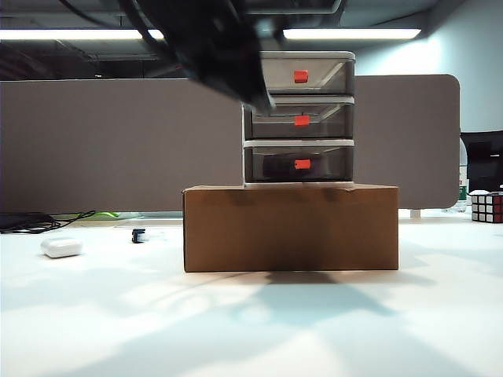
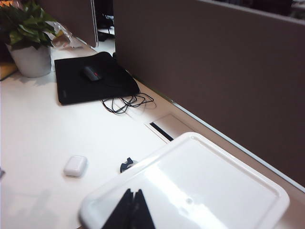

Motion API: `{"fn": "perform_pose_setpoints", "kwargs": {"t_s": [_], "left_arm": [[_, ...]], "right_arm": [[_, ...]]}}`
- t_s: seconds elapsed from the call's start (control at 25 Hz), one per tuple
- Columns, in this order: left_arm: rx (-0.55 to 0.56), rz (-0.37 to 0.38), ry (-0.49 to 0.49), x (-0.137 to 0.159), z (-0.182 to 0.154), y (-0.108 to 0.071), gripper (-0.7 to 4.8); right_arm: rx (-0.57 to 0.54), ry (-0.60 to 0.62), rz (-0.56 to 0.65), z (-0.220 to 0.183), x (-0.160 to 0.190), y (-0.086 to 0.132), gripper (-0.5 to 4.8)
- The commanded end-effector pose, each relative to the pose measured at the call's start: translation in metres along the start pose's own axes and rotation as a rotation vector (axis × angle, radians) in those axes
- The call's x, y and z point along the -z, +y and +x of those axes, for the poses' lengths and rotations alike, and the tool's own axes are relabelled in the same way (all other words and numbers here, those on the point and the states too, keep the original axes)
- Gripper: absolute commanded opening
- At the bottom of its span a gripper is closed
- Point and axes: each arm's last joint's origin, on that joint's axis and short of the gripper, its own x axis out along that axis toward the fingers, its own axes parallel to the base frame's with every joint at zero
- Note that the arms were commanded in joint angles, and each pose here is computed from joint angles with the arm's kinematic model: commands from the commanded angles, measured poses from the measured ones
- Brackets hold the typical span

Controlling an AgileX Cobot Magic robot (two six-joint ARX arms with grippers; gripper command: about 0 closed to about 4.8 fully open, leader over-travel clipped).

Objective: Open the third layer of the drawer on the table, pick up a pack of napkins on the table and put it in, and finally close the drawer.

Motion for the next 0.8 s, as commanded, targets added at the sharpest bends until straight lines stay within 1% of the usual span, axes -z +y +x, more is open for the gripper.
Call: {"fn": "perform_pose_setpoints", "kwargs": {"t_s": [0.04, 0.12, 0.16, 0.24, 0.28, 0.32, 0.36, 0.4, 0.44, 0.52, 0.64, 0.8], "left_arm": [[-0.008, -0.004, -0.050, 0.012, -0.039, 0.001, -0.06], [-0.055, -0.014, -0.075, 0.037, -0.082, 0.001, -0.06], [-0.074, -0.018, -0.077, 0.044, -0.090, 0.001, -0.06], [-0.103, -0.058, -0.092, 0.060, -0.110, -0.001, -0.06], [-0.105, -0.107, -0.117, 0.068, -0.118, -0.002, -0.06], [-0.110, -0.180, -0.166, 0.078, -0.128, -0.003, -0.06], [-0.117, -0.204, -0.203, 0.084, -0.133, -0.005, -0.06], [-0.132, -0.228, -0.261, 0.097, -0.140, -0.007, -0.06], [-0.136, -0.234, -0.286, 0.102, -0.141, -0.008, -0.06], [-0.158, -0.270, -0.311, 0.113, -0.141, -0.012, -0.06], [-0.193, -0.290, -0.306, 0.130, -0.140, -0.017, -0.06], [-0.184, -0.298, -0.315, 0.146, -0.135, -0.024, -0.06]], "right_arm": [[0.008, 0.002, -0.007, -0.023, -0.008, 0.010, -0.06], [0.037, -0.027, -0.011, -0.055, -0.003, 0.028, -0.06], [0.040, -0.030, 0.001, -0.064, 0.002, 0.034, -0.06], [0.044, -0.033, 0.031, -0.077, 0.013, 0.043, -0.06], [0.068, -0.030, 0.046, -0.085, 0.020, 0.048, -0.06], [0.106, -0.026, 0.062, -0.097, 0.034, 0.056, -0.06], [0.113, -0.026, 0.069, -0.103, 0.041, 0.060, -0.06], [0.113, -0.025, 0.118, -0.112, 0.058, 0.069, -0.06], [0.112, -0.025, 0.143, -0.115, 0.066, 0.072, -0.06], [0.132, -0.021, 0.171, -0.123, 0.085, 0.079, -0.06], [0.159, -0.021, 0.202, -0.132, 0.108, 0.088, -0.06], [0.229, -0.034, 0.239, -0.143, 0.138, 0.097, -0.06]]}}
